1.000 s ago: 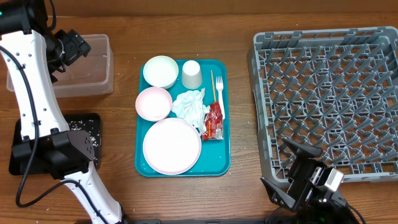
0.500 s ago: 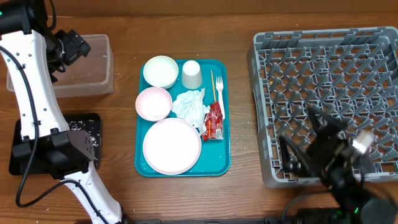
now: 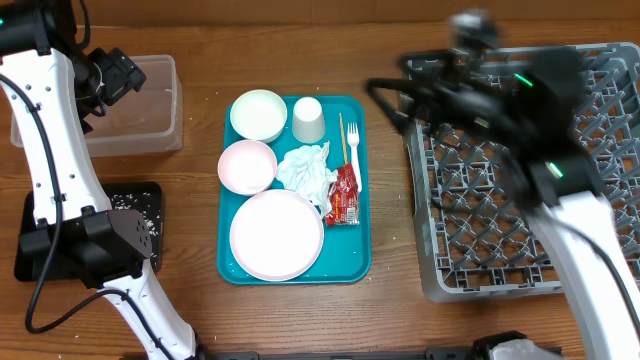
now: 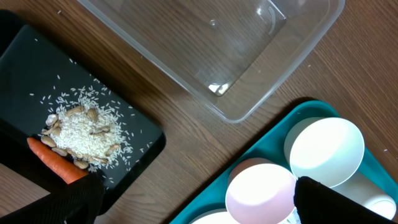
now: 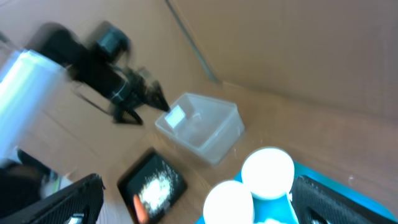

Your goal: Sort waste into correct bins and load items into the dishwasher rack

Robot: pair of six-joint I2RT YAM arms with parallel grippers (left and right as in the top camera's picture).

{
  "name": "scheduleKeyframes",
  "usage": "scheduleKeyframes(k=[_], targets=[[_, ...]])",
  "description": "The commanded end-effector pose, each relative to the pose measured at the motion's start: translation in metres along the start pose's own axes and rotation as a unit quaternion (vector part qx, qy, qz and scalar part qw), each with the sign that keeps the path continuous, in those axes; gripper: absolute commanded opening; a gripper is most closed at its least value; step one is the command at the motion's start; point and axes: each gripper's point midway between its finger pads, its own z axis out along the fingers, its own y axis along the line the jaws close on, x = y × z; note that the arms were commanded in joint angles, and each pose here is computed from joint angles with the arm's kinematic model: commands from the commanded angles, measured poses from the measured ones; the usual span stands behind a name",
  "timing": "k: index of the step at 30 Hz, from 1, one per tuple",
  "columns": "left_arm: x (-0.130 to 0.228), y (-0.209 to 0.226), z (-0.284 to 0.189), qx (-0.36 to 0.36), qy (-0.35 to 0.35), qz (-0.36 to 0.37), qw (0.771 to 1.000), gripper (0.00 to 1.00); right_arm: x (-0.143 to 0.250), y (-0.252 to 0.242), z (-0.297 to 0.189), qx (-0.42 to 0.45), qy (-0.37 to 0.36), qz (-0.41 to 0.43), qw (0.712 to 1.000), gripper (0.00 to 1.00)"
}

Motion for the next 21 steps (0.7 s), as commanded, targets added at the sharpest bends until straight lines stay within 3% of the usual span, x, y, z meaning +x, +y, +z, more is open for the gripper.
scheduleKeyframes(k=[1,7,13,17,21], targets=[[-0.001,-0.001,-0.013,0.013,-0.014,0.007,1.0,1.0,0.005,-0.024,0.045,0.084,0.035,-0.054,0.994,1.0],[-0.001,-0.001,-0.013,0.013,-0.014,0.007,1.0,1.0,0.063,-0.082,0.099,0.219,0.108,-0.043,0.969,1.0],[-0.001,-0.001,-0.013,0.013,-0.014,0.007,1.0,1.0,0.118,-0.106,0.124,0.233,0.179,-0.025,0.956,1.0],[-0.001,-0.001,-0.013,0.013,-0.014,0.007,1.0,1.0,0.131,-0.106,0.123,0.235,0.201,-0.017,0.951,1.0],[-0.001,-0.001,-0.013,0.013,-0.014,0.007,1.0,1.0,0.116,-0.1,0.116,0.235,0.182,-0.02,0.955,1.0]])
